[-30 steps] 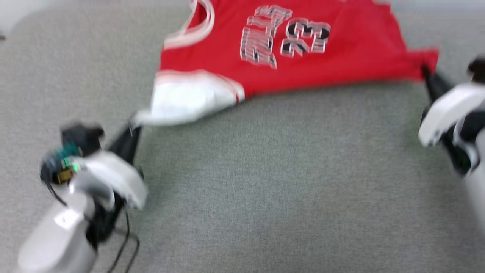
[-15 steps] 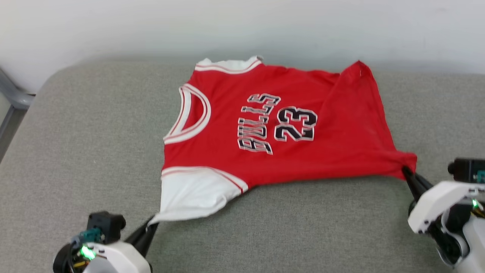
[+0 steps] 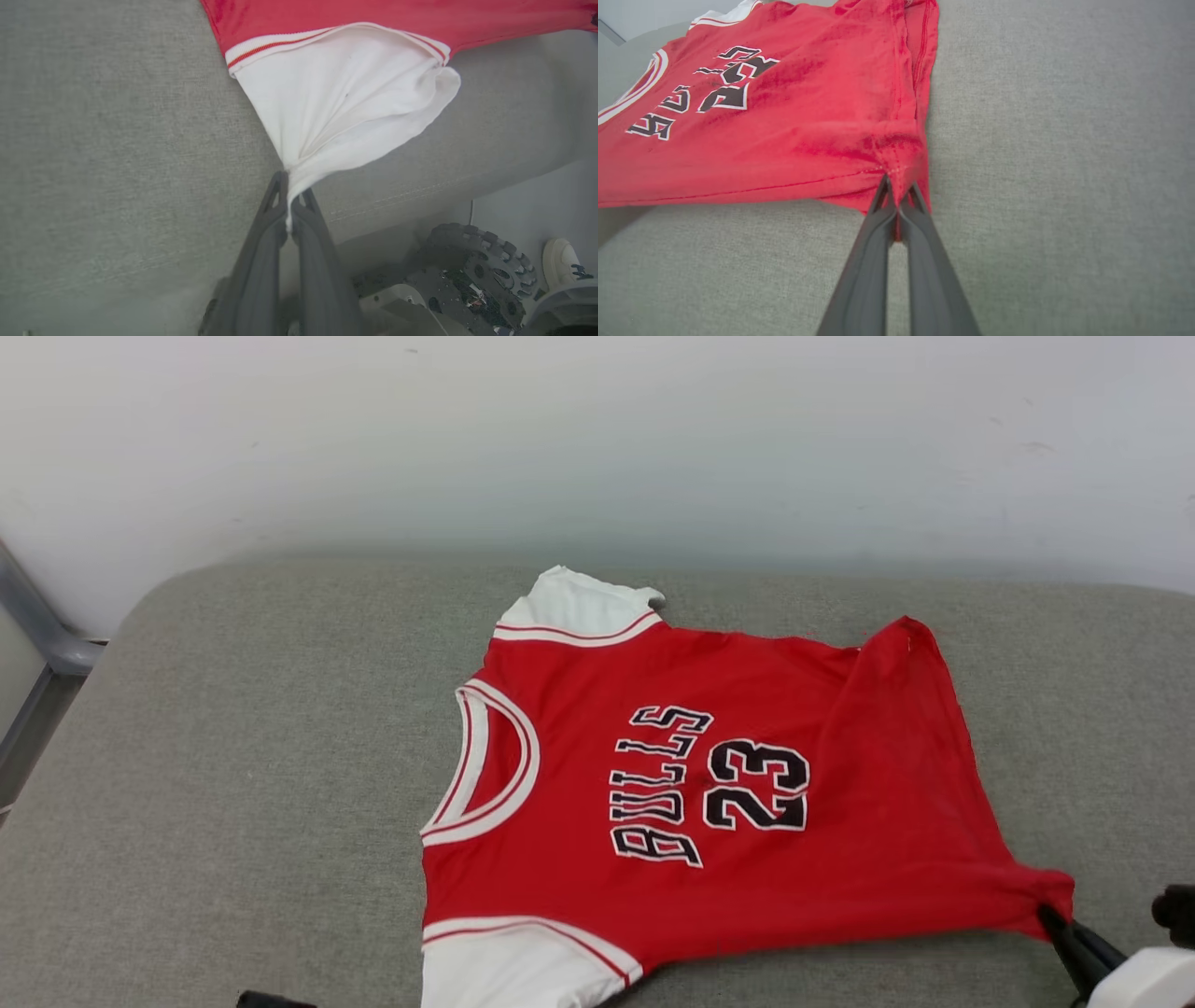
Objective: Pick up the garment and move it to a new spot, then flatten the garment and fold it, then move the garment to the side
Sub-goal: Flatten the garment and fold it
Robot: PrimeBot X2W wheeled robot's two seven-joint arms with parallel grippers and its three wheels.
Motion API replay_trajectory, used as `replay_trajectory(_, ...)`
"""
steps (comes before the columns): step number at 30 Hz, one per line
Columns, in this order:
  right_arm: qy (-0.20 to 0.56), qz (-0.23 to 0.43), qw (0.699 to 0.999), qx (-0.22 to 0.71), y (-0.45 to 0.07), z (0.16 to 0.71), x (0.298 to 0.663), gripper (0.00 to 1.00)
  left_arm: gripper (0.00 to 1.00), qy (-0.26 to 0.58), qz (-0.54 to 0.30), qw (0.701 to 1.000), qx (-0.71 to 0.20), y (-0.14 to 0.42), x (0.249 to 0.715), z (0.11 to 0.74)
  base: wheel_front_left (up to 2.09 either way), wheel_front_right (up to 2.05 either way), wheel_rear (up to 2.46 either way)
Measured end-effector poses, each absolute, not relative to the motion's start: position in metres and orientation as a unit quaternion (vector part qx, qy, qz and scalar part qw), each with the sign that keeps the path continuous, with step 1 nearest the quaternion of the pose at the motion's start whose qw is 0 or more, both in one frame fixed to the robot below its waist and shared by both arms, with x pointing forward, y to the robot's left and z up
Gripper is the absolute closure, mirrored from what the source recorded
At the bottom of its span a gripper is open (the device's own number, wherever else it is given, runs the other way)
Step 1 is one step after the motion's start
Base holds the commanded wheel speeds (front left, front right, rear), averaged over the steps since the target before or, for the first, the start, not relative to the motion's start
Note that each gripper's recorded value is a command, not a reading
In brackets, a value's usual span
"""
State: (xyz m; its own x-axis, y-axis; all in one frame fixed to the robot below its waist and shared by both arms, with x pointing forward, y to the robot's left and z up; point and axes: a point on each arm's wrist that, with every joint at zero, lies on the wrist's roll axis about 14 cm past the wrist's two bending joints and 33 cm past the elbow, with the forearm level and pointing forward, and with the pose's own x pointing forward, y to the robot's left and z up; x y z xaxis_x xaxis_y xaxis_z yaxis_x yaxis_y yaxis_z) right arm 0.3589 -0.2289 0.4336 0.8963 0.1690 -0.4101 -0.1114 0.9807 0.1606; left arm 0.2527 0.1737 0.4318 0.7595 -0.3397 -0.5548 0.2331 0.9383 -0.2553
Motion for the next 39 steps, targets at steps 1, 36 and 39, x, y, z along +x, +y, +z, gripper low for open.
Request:
replay_trajectory(1,0.22,0.071,0.971,0.067,-0.231,0.432,0.353,1.0,1.0,0.32,-0.16,0.929,-0.09,0.171,0.247,0.431,0.0,0.0,0.0)
replay_trajectory(36,0.306,0.067,0.948,0.06,-0.223,0.416,0.406,1.0,1.0,0.23,-0.217,0.946,0.07,0.171,0.427,0.459,0.0,0.0,0.0)
replay_trajectory(39,0.316,0.068,0.944,0.065,-0.22,0.409,0.416,1.0,1.0,0.233,-0.221,0.944,0.073,0.168,0.44,0.453,0.0,0.0,0.0)
